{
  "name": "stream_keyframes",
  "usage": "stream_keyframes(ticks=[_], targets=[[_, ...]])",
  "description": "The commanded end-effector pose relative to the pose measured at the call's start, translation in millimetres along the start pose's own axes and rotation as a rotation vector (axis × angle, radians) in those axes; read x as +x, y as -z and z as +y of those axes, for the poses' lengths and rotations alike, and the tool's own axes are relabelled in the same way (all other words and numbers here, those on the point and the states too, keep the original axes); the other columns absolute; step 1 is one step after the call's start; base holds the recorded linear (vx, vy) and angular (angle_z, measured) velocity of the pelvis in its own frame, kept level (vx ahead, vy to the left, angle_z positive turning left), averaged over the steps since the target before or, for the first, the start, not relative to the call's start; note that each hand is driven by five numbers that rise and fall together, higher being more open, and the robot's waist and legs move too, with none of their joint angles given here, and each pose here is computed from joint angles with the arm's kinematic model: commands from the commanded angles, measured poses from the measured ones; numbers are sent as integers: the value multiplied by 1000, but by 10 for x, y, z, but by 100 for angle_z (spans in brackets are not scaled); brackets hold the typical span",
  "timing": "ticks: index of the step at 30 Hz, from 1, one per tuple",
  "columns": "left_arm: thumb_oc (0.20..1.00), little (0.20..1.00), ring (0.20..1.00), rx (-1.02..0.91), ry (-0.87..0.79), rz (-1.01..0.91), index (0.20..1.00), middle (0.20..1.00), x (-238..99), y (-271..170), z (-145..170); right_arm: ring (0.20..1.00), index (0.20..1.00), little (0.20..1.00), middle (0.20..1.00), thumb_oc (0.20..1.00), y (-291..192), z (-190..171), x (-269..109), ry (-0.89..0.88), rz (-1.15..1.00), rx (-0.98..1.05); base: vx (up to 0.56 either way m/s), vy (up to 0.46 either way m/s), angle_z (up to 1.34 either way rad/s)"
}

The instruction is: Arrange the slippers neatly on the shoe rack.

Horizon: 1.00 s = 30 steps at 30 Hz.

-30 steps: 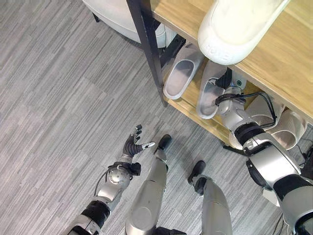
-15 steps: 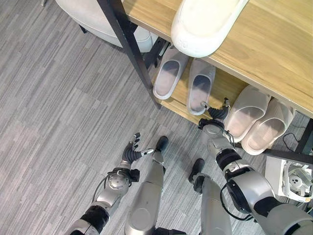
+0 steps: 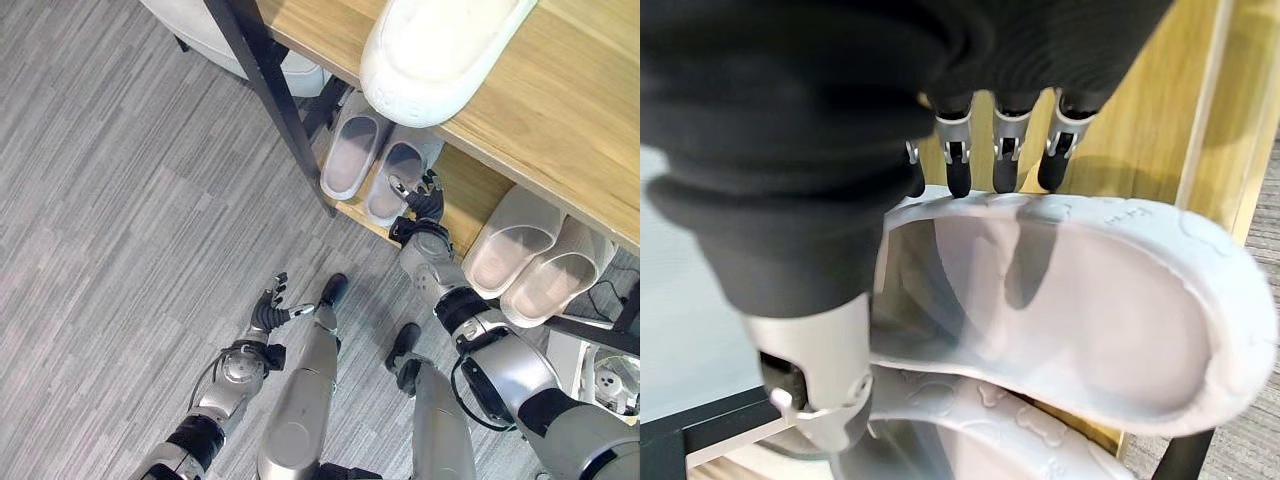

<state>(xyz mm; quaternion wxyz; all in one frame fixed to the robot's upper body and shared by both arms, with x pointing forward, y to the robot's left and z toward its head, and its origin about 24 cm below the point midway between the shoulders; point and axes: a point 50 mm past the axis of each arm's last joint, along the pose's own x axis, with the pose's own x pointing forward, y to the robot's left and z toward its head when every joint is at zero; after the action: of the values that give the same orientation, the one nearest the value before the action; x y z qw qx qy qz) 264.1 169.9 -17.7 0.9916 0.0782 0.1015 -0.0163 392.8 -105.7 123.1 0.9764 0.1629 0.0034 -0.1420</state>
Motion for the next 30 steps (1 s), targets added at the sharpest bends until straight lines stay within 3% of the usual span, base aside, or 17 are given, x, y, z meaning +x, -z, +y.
stream_keyframes(ticks=[1,7,9,11,12,14,17,23,30], targets=[[1000,1000,1000,17,18,-92,1000,1000,82,-215,32,1000,1000,1000,1000,1000,-345,353,-29,-176,-89,140,21,-33,9],[1000,1000,1000,7,36,-82,1000,1000,66,-176,19,1000,1000,1000,1000,1000,-463,232,26,-176,-147,122,5,-13,5],[1000,1000,1000,-10,30,-80,1000,1000,59,-165,32,1000,1000,1000,1000,1000,-448,152,27,-179,-177,29,0,0,0],[1000,1000,1000,-30,12,-59,1000,1000,20,-102,83,1000,1000,1000,1000,1000,-370,7,-6,-210,-233,-219,10,-37,-1],[1000,1000,1000,-31,13,-58,1000,1000,17,-98,81,1000,1000,1000,1000,1000,-364,5,-9,-210,-232,-221,-80,-10,0],[1000,1000,1000,-40,0,-23,1000,1000,-28,-11,127,1000,1000,1000,1000,1000,-186,-174,-69,-234,-246,-434,-71,-12,-4],[1000,1000,1000,-36,-10,24,1000,1000,-102,112,172,1000,1000,1000,1000,1000,24,-365,-166,-255,-225,-568,54,-44,-17],[1000,1000,1000,-52,-18,96,1000,1000,-197,277,208,1000,1000,1000,1000,1000,496,-741,-518,-341,-85,-612,118,-22,-23],[1000,1000,1000,30,5,70,1000,1000,-274,224,372,1000,1000,1000,1000,1000,482,-1030,-889,-492,-83,-627,100,-16,-30]])
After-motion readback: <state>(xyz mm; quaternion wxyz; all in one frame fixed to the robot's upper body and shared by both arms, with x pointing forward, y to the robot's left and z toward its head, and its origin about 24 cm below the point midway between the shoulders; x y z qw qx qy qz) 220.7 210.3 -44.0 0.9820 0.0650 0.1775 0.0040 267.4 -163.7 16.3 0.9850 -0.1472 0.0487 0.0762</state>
